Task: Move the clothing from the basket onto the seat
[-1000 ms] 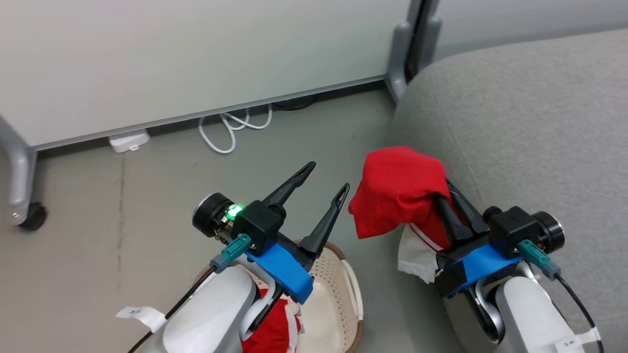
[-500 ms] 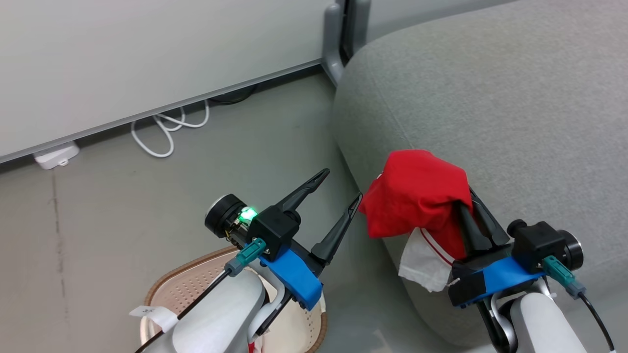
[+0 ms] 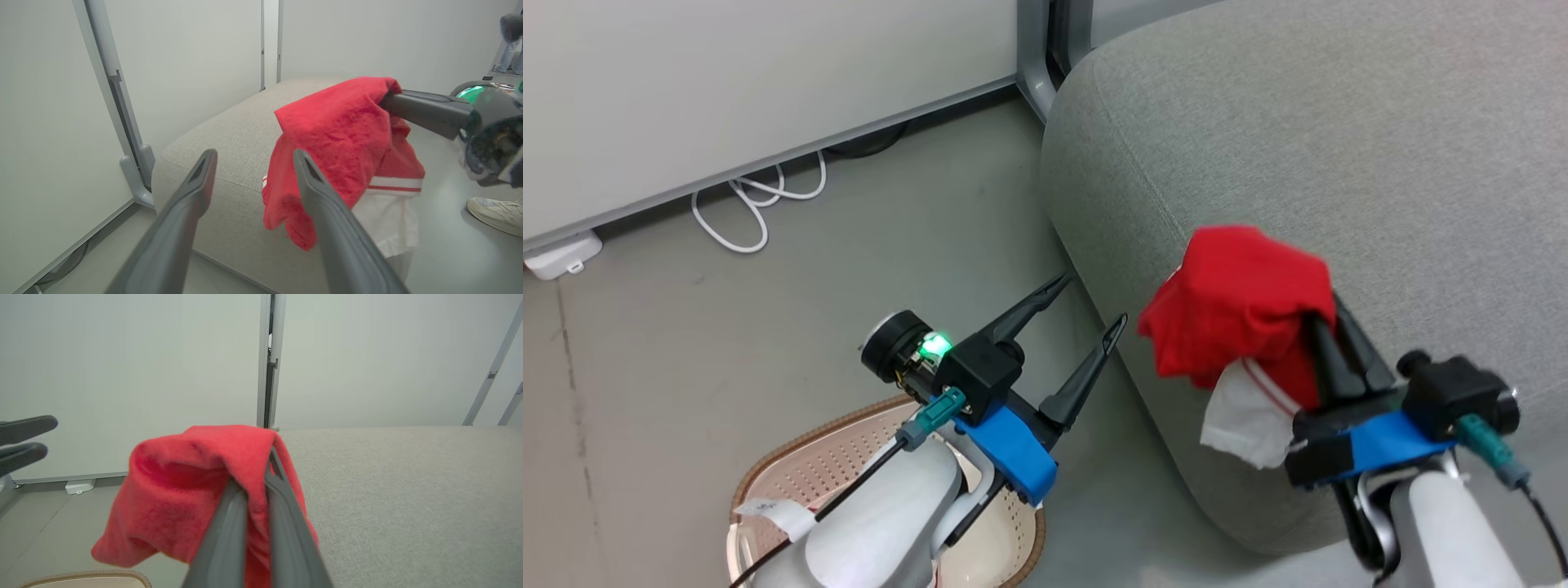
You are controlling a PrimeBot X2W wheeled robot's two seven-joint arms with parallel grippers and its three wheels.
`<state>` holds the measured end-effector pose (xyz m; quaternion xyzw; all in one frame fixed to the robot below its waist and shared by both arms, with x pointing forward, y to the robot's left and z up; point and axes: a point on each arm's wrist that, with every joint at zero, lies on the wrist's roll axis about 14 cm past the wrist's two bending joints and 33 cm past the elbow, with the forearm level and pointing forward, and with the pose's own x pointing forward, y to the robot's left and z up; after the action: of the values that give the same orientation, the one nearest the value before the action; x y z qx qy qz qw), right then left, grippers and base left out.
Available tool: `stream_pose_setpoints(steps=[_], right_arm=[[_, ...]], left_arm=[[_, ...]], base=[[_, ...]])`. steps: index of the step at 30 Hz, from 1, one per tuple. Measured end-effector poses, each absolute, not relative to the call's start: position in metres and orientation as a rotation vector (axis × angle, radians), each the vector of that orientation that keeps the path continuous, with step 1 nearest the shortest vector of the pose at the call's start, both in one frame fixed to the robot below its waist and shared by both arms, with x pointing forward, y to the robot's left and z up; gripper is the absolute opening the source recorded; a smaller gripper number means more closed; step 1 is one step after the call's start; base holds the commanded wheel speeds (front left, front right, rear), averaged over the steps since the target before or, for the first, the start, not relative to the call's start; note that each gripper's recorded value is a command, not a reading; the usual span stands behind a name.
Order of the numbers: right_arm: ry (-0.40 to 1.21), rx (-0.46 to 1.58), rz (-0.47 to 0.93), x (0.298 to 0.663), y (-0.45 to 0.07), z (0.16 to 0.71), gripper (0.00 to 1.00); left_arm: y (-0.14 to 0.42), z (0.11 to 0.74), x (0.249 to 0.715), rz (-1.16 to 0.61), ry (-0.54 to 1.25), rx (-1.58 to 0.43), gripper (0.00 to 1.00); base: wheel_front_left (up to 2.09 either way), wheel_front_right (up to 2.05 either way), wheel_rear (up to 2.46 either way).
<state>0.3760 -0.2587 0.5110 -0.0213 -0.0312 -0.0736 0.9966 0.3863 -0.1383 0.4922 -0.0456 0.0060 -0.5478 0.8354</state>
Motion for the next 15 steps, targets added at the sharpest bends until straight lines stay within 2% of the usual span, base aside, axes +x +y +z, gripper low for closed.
stream_pose_setpoints(steps=[5,15], right_arm=[[-0.173,-0.082,-0.164,0.409,-0.272,0.550,0.00],[-0.446,-0.238,-0.282,0.486,-0.339,0.650,0.00]], left_arm=[[-0.134,0.488,0.400,-1.146,0.008,-0.098,1.00],[-0.121,0.448,0.448,-1.120,0.037,-0.089,1.00]], base=[[0.00,0.00,0.00],[0.00,0.00,0.00]])
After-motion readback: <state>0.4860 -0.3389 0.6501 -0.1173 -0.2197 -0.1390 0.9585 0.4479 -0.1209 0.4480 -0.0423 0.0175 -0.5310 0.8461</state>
